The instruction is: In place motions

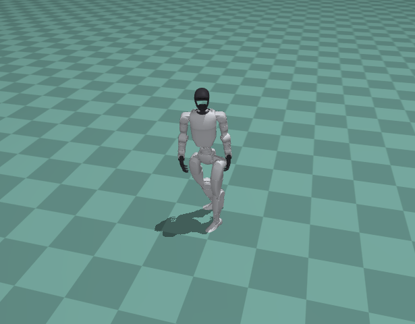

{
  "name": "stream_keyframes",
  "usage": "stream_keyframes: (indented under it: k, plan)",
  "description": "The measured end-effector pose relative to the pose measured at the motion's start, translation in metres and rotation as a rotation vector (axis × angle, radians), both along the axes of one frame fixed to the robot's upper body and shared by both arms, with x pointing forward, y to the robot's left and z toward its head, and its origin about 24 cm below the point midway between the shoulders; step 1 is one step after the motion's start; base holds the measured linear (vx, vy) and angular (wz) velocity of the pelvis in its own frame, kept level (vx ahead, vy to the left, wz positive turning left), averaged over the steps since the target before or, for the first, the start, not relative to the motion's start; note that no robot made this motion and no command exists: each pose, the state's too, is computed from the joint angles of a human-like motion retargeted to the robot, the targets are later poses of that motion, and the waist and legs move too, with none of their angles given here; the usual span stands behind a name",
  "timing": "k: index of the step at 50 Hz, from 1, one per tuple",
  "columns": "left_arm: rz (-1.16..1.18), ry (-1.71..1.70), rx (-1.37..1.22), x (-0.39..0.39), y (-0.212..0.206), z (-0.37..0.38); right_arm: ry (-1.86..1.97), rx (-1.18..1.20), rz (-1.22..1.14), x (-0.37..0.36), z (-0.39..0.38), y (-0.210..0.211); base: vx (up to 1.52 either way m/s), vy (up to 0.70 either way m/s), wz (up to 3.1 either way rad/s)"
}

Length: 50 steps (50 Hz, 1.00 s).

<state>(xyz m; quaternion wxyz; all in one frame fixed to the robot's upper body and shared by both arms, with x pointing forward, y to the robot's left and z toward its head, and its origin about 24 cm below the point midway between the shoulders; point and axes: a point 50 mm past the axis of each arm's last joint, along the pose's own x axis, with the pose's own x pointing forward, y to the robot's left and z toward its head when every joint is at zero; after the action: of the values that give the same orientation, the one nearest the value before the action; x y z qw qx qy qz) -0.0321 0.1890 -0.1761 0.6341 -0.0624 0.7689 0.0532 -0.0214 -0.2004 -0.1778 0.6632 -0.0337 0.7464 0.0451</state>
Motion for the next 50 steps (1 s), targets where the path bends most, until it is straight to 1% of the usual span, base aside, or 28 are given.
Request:
stream_keyframes:
  k: [7, 17, 20, 24, 31, 38, 44, 50]
  plan:
    - [-0.017, -0.036, 0.005, 0.015, 0.0, -0.001, 0.008, 0.028, 0.073, 0.0, -0.001, 0.008, -0.04, -0.13, -1.42]
    - [-0.033, -0.016, 0.04, 0.005, 0.012, 0.001, 0.027, 0.043, 0.045, 0.001, -0.001, 0.009, -0.16, -0.26, -1.62]
    - [-0.023, 0.004, 0.036, -0.005, 0.014, 0.002, 0.042, 0.038, 0.079, 0.005, 0.0, 0.007, -0.32, -0.23, 0.57]
    - [0.0, 0.011, 0.036, -0.011, 0.018, 0.003, 0.063, 0.027, 0.165, 0.013, 0.001, 0.004, -0.58, -0.12, -1.27]
    - [0.008, -0.058, 0.043, 0.008, 0.022, 0.001, 0.052, 0.032, 0.198, 0.02, 0.001, 0.004, -0.52, 0.13, -1.36]
    - [0.052, -0.145, 0.012, 0.028, 0.013, -0.002, 0.089, 0.032, 0.191, 0.013, 0.002, 0.0, -0.29, 0.26, -0.89]
    - [-0.021, -0.15, -0.021, 0.034, 0.005, -0.003, 0.123, 0.002, 0.181, 0.007, 0.005, -0.008, -0.14, 0.2, -0.55]
    - [-0.069, -0.141, -0.048, 0.031, -0.002, -0.004, 0.127, 0.003, 0.151, 0.002, 0.004, -0.006, -0.1, 0.16, -0.36]
